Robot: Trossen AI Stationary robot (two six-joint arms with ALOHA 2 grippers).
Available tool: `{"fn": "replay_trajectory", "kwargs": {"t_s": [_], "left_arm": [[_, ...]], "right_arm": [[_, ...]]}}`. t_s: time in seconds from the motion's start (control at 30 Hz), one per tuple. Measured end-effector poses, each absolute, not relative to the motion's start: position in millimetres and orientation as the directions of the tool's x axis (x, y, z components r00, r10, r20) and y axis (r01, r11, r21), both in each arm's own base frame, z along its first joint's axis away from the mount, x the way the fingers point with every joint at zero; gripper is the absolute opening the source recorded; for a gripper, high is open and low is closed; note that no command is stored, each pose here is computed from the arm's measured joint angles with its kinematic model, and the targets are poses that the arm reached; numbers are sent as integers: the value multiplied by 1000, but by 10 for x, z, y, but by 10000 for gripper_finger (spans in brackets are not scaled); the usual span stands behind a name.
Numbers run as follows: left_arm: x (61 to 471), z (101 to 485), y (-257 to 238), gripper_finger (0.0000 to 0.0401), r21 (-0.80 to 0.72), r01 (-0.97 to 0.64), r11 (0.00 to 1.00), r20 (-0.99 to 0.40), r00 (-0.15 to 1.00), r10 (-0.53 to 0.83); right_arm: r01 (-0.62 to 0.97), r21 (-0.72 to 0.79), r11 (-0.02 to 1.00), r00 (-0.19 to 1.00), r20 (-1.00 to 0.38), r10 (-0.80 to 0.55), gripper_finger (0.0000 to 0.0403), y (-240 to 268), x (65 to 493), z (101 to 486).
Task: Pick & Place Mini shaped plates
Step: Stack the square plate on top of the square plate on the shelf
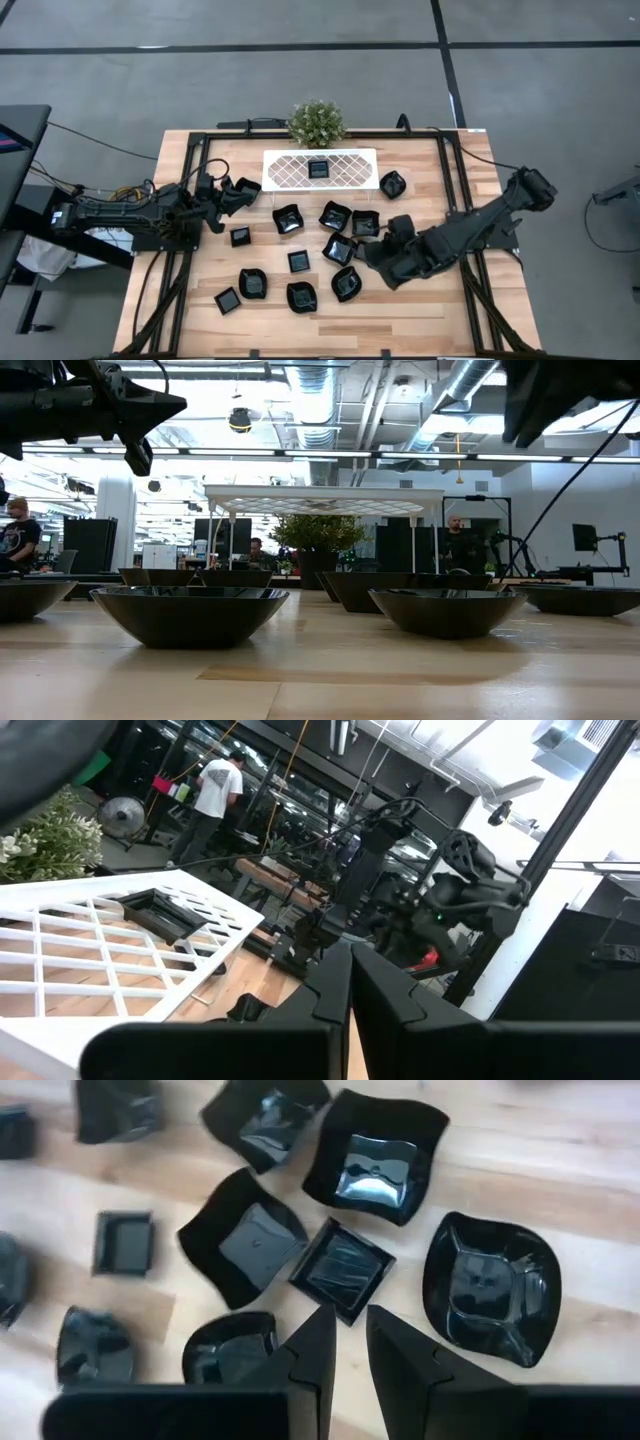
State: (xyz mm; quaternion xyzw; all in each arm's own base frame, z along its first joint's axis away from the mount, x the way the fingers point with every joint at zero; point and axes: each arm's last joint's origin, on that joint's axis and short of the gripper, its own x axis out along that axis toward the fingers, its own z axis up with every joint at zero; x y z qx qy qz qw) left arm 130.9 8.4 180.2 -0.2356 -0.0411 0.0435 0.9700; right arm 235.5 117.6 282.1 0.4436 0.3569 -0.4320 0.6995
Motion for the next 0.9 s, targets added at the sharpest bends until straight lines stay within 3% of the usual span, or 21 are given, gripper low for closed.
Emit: {"fn": "replay_trajectory", "kwargs": {"t_s": [0.2, 0.67, 0.9], "left_arm": [[1309, 1803, 84, 12, -461, -65, 885, 60, 993, 104], [1309, 1807, 83, 12, -461, -63, 885, 64, 993, 103], [1308, 1811, 84, 12, -461, -61, 885, 68, 992, 104]], "right_arm": [[955, 252, 155, 286, -921, -264, 56, 1197, 2482, 2639], [982, 150, 115, 166, -976, -141, 56, 1278, 2738, 2278], [980, 170, 107, 180, -979, -94, 56, 1361, 2759, 2248]]}}
